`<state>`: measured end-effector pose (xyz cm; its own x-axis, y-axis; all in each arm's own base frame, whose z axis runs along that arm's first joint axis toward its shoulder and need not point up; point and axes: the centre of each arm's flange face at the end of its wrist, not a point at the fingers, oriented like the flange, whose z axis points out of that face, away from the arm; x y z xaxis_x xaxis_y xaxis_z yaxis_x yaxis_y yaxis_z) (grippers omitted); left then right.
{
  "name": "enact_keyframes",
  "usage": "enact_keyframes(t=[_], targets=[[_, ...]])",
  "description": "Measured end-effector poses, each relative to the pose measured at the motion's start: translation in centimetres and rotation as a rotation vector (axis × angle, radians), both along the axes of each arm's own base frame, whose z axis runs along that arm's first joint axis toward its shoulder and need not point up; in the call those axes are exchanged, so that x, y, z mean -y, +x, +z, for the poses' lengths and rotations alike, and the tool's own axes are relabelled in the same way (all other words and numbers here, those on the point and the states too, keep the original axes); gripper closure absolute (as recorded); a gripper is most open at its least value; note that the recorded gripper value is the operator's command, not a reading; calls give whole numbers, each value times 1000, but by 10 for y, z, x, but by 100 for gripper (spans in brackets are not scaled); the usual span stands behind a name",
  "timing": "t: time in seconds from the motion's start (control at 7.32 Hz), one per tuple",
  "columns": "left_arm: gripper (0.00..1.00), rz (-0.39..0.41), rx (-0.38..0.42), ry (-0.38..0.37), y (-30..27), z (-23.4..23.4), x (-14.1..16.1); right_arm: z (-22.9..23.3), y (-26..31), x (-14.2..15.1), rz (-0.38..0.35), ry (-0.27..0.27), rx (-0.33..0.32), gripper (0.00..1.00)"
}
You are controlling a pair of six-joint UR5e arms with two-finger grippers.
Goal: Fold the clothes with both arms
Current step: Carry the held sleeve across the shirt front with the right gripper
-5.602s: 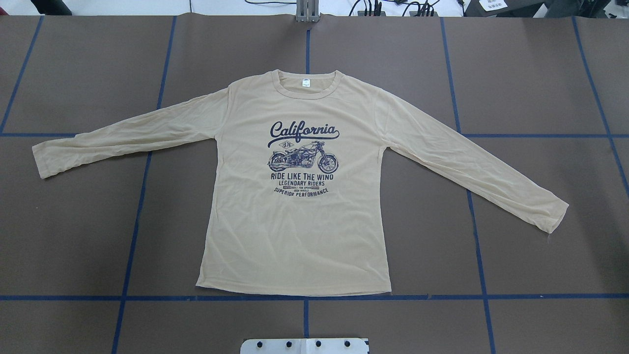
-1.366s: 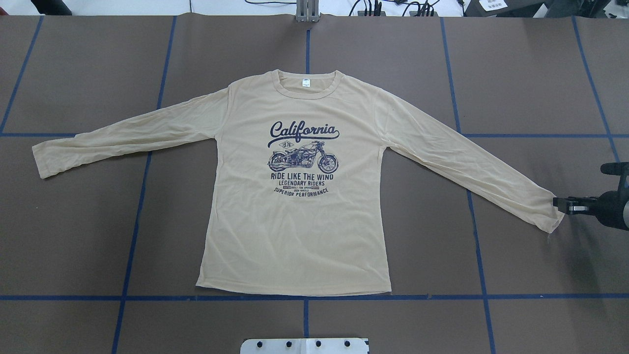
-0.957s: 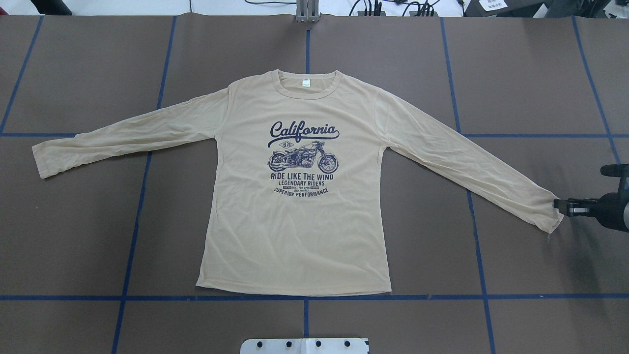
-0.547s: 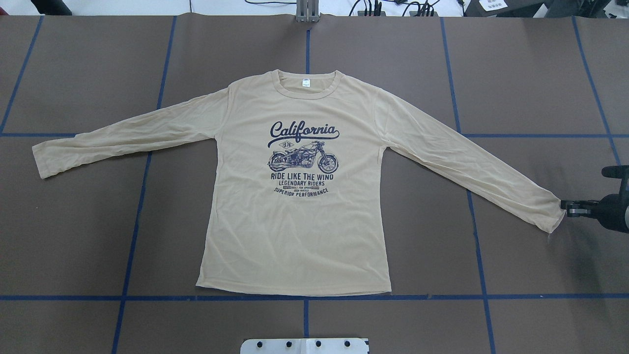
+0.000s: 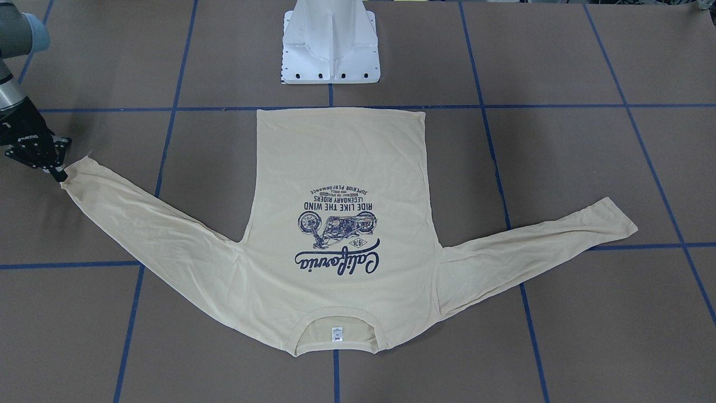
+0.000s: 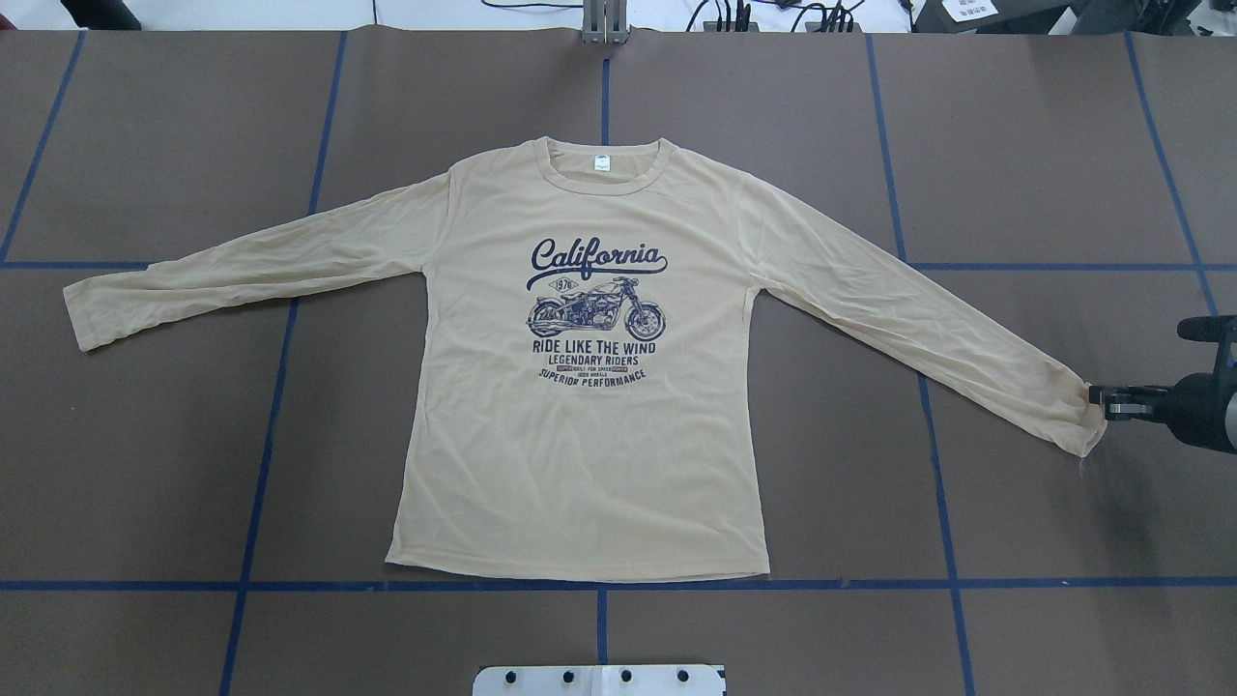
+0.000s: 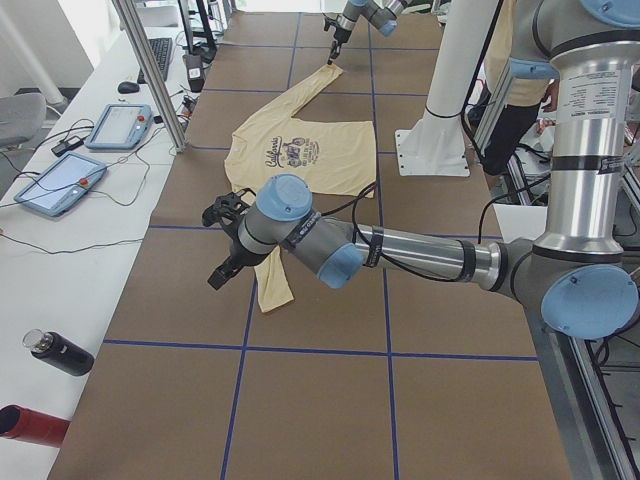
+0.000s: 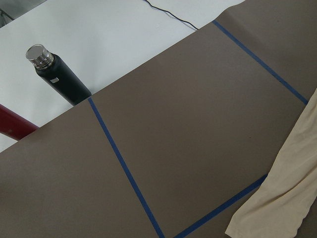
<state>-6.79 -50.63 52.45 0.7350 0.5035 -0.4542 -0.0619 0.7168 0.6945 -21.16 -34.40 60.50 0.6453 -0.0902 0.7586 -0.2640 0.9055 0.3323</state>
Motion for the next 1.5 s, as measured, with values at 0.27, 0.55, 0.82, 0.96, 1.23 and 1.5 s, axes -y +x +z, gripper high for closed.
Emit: enact_keyframes(t=[0.27, 0.55, 0.82, 0.96, 1.23, 1.5], targets=[[0, 1, 1, -2, 0, 2, -2, -70, -16, 24, 17, 16, 31, 100], [0, 0, 1, -4, 0, 3, -2, -170, -59, 73, 55, 31, 72, 100], [0, -1, -1, -7, 0, 3, -1, -295, -121, 133, 109, -8, 65, 100], [0, -2, -1, -8, 0, 3, -1, -359, -153, 155, 139, -34, 48, 100], [0, -3, -1, -12, 0, 4, -1, -455, -220, 185, 236, -38, 50, 100], [0, -3, -1, -18, 0, 7, -1, -546, -293, 216, 299, -55, 64, 100]])
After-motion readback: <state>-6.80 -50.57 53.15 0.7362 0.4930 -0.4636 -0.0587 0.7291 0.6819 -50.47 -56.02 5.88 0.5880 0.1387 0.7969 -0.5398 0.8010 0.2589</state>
